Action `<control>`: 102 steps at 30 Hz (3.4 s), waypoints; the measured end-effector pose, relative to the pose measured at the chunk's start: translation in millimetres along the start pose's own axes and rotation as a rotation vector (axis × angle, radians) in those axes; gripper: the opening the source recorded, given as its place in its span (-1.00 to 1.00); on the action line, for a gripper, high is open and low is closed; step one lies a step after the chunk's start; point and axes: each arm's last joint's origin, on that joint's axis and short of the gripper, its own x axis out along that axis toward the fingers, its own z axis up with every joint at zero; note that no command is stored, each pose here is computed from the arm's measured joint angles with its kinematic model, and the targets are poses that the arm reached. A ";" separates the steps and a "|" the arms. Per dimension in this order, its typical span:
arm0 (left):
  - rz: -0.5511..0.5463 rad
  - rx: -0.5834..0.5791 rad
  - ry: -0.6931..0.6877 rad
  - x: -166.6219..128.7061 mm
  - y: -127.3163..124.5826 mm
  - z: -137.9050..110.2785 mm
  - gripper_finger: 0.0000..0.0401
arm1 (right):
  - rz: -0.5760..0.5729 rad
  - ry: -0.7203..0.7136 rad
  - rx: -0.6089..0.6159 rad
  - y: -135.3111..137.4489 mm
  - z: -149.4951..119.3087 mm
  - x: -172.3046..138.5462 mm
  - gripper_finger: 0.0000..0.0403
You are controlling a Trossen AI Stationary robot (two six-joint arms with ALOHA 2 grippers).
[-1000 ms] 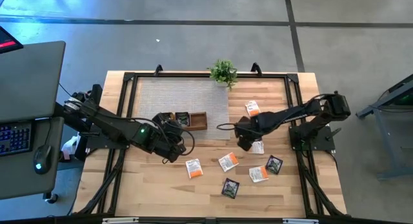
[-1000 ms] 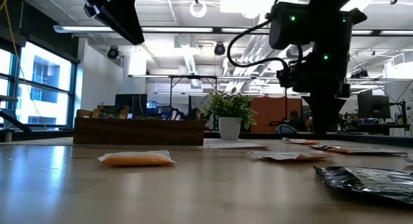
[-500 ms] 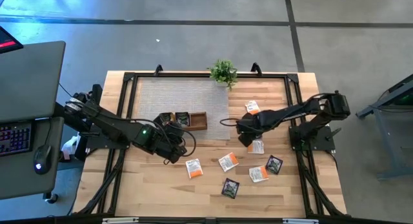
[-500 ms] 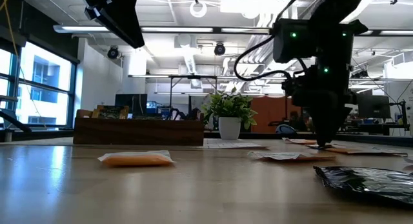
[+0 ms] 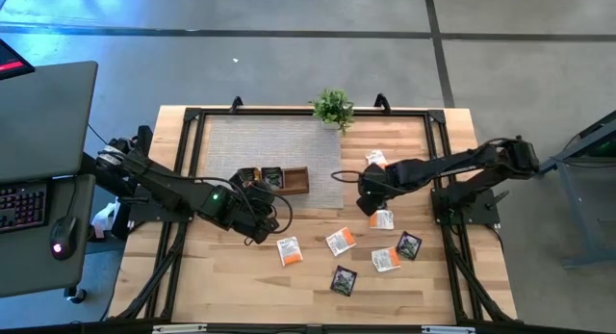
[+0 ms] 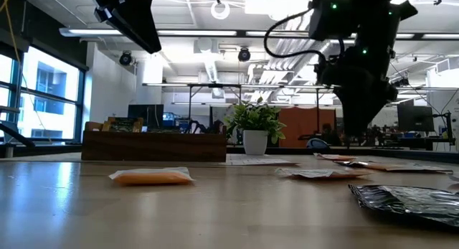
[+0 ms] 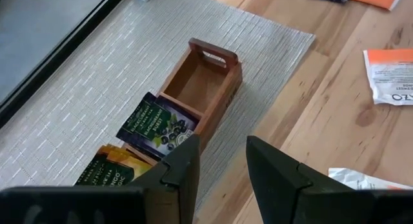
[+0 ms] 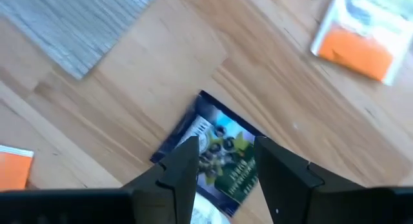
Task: Pick & Place Tea
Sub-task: Put the purple tea bag into the middle section of the wooden organizer
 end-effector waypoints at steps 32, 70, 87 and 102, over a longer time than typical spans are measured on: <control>-0.020 -0.003 0.011 2.5 -1.4 -2.5 -0.38 | 0.011 -0.009 0.165 -36.4 -21.3 51.2 -0.28; -0.007 -0.009 -0.093 -22.6 24.2 7.5 -0.38 | -0.423 -1.002 -0.765 190.7 77.3 8.9 -0.99; 0.018 0.002 -0.102 -26.9 30.7 7.0 -0.38 | -0.530 -0.893 -0.966 221.5 136.8 65.6 -0.95; 0.014 0.009 -0.115 -27.0 29.8 8.1 -0.38 | -0.445 -0.833 -0.918 204.0 152.1 77.2 -0.55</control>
